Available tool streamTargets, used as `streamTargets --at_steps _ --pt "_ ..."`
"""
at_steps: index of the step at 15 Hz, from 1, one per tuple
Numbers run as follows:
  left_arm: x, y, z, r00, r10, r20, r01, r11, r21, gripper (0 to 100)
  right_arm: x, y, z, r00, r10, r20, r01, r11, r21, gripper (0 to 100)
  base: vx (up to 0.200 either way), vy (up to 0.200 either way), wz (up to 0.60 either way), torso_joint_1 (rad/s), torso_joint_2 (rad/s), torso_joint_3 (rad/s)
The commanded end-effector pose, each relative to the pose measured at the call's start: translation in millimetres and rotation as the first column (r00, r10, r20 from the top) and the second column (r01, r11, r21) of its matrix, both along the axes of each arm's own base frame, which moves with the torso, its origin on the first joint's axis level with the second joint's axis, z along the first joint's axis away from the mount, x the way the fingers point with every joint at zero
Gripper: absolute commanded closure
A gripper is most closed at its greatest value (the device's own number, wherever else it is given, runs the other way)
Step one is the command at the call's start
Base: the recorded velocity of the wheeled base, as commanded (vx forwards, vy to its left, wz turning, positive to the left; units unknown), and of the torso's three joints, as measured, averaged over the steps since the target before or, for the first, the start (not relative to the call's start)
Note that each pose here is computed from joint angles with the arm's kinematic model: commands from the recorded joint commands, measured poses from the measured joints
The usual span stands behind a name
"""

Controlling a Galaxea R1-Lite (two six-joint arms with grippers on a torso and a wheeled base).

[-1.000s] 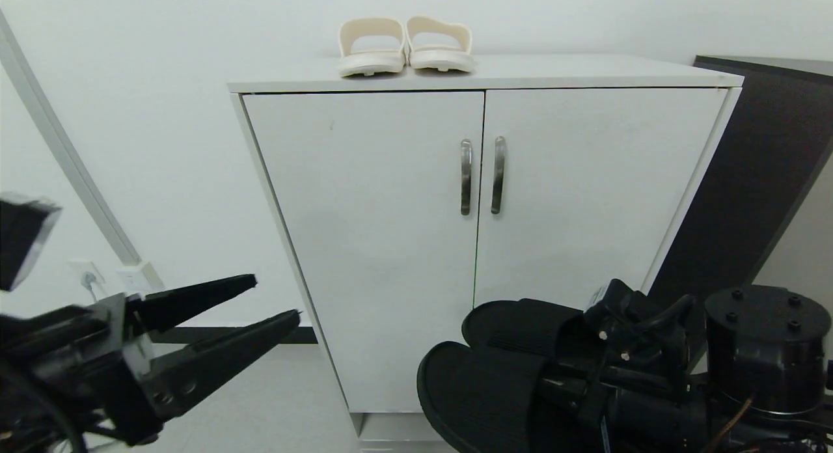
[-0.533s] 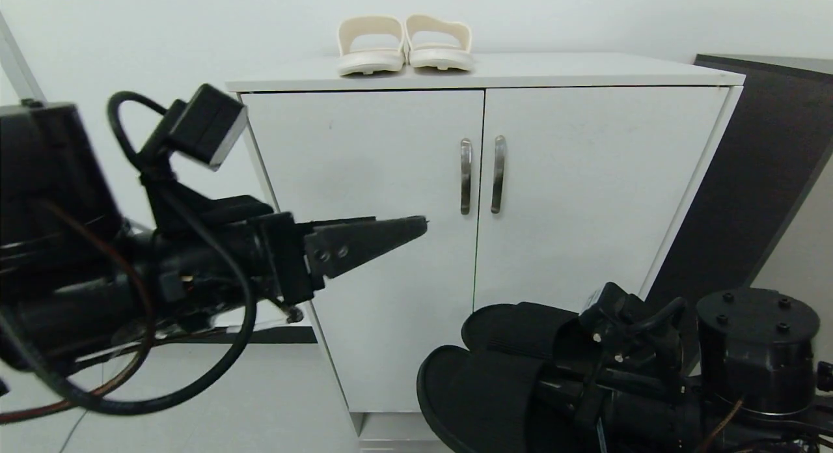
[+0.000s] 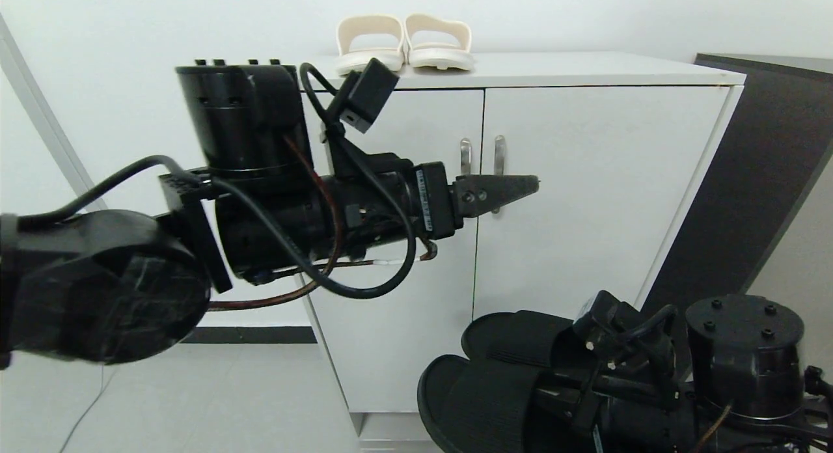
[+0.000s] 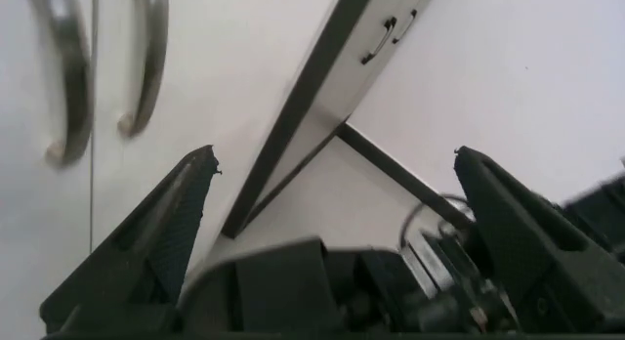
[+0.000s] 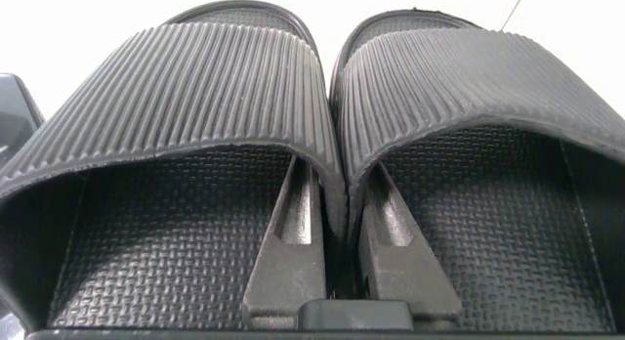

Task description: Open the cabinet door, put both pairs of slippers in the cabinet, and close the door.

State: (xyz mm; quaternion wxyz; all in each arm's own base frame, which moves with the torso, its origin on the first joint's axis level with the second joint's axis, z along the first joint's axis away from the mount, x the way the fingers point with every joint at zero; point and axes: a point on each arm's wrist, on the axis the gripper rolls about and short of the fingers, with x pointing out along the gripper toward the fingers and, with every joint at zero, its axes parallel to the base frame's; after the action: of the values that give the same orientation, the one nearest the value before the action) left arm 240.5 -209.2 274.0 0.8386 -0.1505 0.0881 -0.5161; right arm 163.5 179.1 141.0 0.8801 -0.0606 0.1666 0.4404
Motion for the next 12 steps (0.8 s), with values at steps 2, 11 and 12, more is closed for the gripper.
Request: streamTargets --at_steps 2,11,12 --pt "35.5 -29.1 -11.3 1.000 0.001 -0.007 0.000 1.000 0.008 0 0.3 0.4 -0.3 1.000 0.001 0.000 -0.001 1.000 -0.001 100 0.000 0.000 0.00 0.000 0.00 0.000" --pt "65.1 -32.9 -16.8 0.986 0.159 0.044 -0.160 0.987 0.026 0 0.2 0.2 -0.7 1.000 0.001 -0.001 -0.001 1.000 -0.002 100 0.000 0.000 0.00 0.000 0.00 0.000" --pt "67.6 -34.3 -16.8 0.984 0.174 0.046 -0.175 0.984 0.024 0 0.2 0.2 -0.7 1.000 0.001 -0.001 -0.001 1.000 -0.002 100 0.000 0.000 0.00 0.000 0.00 0.000"
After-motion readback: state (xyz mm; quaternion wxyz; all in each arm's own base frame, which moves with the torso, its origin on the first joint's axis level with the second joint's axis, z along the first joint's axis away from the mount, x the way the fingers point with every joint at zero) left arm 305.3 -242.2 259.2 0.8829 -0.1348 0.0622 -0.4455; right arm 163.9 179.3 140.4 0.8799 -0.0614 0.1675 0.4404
